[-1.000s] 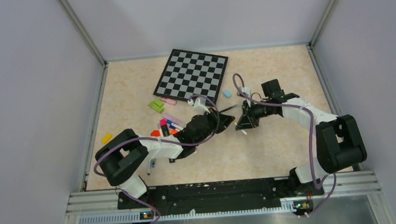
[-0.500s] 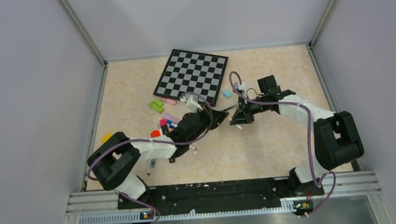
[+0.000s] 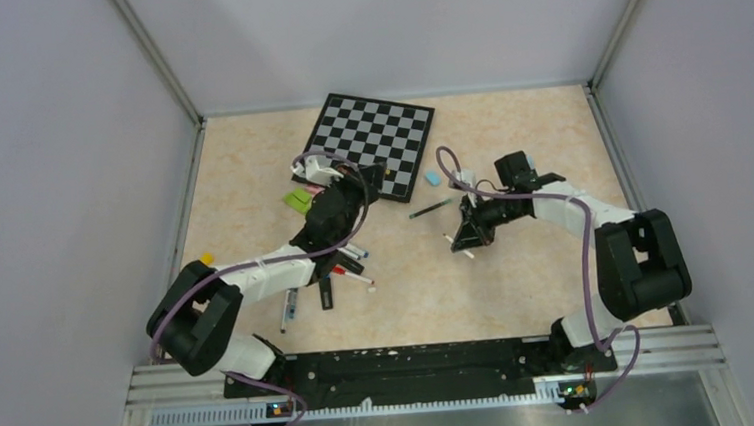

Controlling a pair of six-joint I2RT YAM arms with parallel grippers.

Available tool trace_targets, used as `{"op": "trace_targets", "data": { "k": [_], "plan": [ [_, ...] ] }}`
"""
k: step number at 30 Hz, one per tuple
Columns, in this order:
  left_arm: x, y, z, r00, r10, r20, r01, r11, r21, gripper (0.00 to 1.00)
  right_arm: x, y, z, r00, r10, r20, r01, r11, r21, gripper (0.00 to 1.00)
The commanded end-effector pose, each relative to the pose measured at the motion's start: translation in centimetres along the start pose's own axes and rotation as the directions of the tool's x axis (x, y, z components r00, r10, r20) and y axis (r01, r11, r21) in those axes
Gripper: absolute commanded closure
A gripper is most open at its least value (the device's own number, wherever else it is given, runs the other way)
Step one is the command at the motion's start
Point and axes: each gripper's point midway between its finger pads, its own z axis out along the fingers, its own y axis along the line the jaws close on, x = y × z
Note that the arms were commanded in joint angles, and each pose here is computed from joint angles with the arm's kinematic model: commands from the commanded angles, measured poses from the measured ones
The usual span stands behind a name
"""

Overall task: Open the pen caps
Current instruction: Open the pen cap from the pen, then place the pen at the center of the board.

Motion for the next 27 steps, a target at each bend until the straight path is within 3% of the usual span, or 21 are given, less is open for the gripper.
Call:
{"op": "trace_targets", "data": {
  "k": [1, 6, 11, 16, 20, 27],
  "plan": [
    [-0.3, -2.8, -1.8, 0.995, 0.093, -0.032, -0.086, 0.982, 0.167, 1.00, -1.1, -2.6, -3.2, 0.997, -0.075, 0.031, 0.069, 0.984, 0.162, 1.00],
    [2.7, -4.5, -5.3, 0.954, 0.250, -0.165, -0.172, 0.908, 0.382, 1.00, -1.4, -5.2, -7.5, 0.991, -0.086, 0.100, 0.048, 0.941, 0.335, 1.00],
    [4.9, -4.4, -8.9, 0.896, 0.348, -0.277, -0.182, 0.854, 0.487, 1.00, -0.3, -9.5, -13.0, 0.973, 0.018, 0.229, -0.135, 0.851, 0.508, 1.00],
    [6.1, -3.4, -11.1, 0.848, 0.399, -0.349, -0.184, 0.839, 0.512, 0.98, 1.4, -12.9, -18.3, 0.929, 0.073, 0.363, -0.311, 0.684, 0.660, 1.00],
    [6.8, -2.5, -12.6, 0.824, 0.409, -0.392, -0.174, 0.841, 0.512, 0.98, 2.0, -15.1, -21.4, 0.919, 0.067, 0.389, -0.361, 0.543, 0.758, 0.99],
    [7.1, -0.9, -14.8, 0.809, 0.414, -0.417, -0.174, 0.846, 0.504, 0.98, 1.8, -19.4, -23.3, 0.932, 0.138, 0.336, -0.359, 0.498, 0.790, 1.00]
  ]
}}
